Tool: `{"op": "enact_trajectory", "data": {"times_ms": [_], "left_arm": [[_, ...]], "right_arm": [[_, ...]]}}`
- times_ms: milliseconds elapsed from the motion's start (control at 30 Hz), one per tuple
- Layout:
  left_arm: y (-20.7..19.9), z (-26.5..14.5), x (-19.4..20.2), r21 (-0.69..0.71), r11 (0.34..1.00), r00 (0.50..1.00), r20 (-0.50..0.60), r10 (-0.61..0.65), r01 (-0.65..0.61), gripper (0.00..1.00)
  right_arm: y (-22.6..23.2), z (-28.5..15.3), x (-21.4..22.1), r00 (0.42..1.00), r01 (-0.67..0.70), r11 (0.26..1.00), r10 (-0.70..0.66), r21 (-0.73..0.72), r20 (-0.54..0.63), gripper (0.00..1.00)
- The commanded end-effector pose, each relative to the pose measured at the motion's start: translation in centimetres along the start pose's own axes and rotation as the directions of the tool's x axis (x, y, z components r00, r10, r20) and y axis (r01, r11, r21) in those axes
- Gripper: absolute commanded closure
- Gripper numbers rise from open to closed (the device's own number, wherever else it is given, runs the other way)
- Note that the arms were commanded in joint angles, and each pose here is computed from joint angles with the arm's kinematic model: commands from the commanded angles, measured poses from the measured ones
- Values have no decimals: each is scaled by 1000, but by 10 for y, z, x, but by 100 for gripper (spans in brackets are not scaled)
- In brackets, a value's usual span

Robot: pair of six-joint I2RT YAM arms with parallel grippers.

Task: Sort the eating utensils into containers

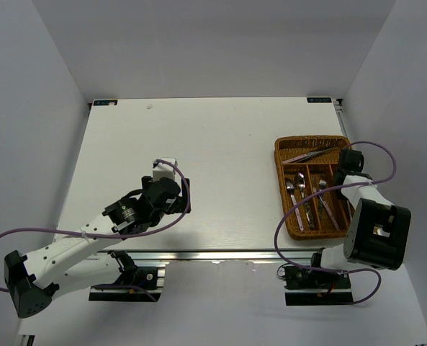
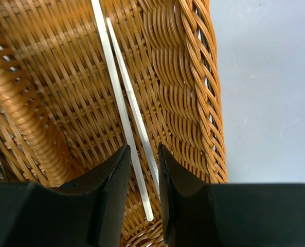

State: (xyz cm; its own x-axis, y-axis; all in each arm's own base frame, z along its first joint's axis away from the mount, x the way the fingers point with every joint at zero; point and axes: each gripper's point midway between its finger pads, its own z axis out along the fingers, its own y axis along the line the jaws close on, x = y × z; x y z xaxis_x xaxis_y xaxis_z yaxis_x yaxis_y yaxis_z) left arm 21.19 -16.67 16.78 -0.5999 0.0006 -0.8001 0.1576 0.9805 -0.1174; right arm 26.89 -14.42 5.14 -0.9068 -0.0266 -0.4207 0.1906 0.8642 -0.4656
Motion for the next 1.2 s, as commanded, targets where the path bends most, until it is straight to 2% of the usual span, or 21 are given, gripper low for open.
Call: {"op": "enact_trajectory", "data": {"times_ms": [0, 133, 267, 300, 333, 533, 800, 1167], "left_arm": [[-1, -3, -3, 8, 1000, 1000, 17, -8, 8, 2], [-1, -4, -3, 8, 1000, 1000, 21, -7, 7, 2], [-1, -4, -4, 9, 1000, 1000, 23, -5, 5, 2], [-2, -4, -4, 9, 1000, 1000, 21, -5, 4, 2], [-2, -4, -3, 9, 1000, 1000, 18, -1, 1, 2], [-2, -3, -2, 8, 1000, 1000, 17, 1, -1, 2], [-2, -2, -1, 4, 1000, 1000, 13, 3, -3, 2], [-3, 2, 2, 2, 1000, 1000, -4, 15, -15, 2]], "right_arm": [[0, 5, 10, 999, 20, 1000, -20, 7, -36, 66], [4, 10, 12, 998, 32, 999, -33, -6, -58, 68], [0, 12, 5, 997, 42, 999, -42, 9, -66, 88], [-1, 12, 3, 997, 42, 999, -41, 12, -64, 98], [-1, 11, 0, 998, 35, 999, -35, 9, -57, 100], [-8, 3, -28, 1000, -11, 1000, 10, 10, 20, 100], [-10, 3, -46, 997, -45, 999, 45, 3, 63, 100], [-16, -5, -56, 993, -56, 998, 55, 9, 108, 100]]}}
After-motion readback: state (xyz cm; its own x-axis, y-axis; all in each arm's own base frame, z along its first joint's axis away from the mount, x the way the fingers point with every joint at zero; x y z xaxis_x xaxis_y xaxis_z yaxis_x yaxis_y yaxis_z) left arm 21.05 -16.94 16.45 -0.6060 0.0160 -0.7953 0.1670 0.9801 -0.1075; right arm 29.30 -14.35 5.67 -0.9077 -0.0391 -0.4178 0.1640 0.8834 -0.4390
